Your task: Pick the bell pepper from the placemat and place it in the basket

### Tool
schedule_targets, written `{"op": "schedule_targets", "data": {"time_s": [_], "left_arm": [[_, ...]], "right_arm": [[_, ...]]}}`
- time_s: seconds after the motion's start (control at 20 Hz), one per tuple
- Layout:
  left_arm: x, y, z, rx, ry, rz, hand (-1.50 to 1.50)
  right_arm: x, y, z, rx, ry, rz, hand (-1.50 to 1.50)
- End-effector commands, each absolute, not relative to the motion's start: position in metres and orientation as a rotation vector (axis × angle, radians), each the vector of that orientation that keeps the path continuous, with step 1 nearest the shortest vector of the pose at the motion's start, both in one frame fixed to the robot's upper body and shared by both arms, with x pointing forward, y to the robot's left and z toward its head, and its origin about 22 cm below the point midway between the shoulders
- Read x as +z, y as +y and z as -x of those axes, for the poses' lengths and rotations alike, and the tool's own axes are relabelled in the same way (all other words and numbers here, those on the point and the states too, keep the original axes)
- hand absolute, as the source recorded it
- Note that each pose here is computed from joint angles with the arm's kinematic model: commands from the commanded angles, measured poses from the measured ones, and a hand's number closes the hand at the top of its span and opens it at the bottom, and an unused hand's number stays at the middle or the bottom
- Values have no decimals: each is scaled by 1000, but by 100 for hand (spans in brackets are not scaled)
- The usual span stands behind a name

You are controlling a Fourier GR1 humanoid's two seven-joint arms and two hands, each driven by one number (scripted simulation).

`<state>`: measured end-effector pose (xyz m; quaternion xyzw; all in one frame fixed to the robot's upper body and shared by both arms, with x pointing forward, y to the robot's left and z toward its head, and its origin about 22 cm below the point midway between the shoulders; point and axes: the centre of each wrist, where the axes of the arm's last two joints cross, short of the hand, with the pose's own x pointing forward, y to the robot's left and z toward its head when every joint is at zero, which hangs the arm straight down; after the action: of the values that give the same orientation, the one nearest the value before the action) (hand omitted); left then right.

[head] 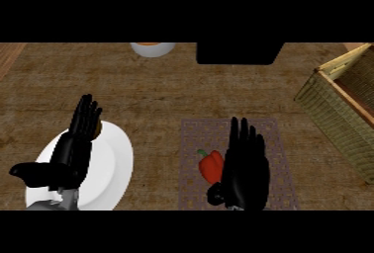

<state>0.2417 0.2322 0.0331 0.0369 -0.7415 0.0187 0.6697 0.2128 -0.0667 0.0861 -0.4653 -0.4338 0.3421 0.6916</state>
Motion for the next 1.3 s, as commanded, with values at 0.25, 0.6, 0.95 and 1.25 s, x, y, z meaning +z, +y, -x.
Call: {"op": "schedule_targets", "data": {"time_s": [0.25, 0.6, 0.95, 1.25], "left_arm": [[33, 220, -251, 53, -1686, -80, 0], [36, 240, -256, 57, -1669, -84, 0], [41, 228, -246, 42, -1681, -104, 0], [23, 228, -244, 56, -1673, -103, 0]], "right_arm": [[84, -57, -228, 672, -746, 1076, -150], [63, -56, -210, 658, -723, 1032, -150], [57, -49, -224, 662, -728, 1030, -150], [47, -49, -227, 658, -699, 1021, -150]]}}
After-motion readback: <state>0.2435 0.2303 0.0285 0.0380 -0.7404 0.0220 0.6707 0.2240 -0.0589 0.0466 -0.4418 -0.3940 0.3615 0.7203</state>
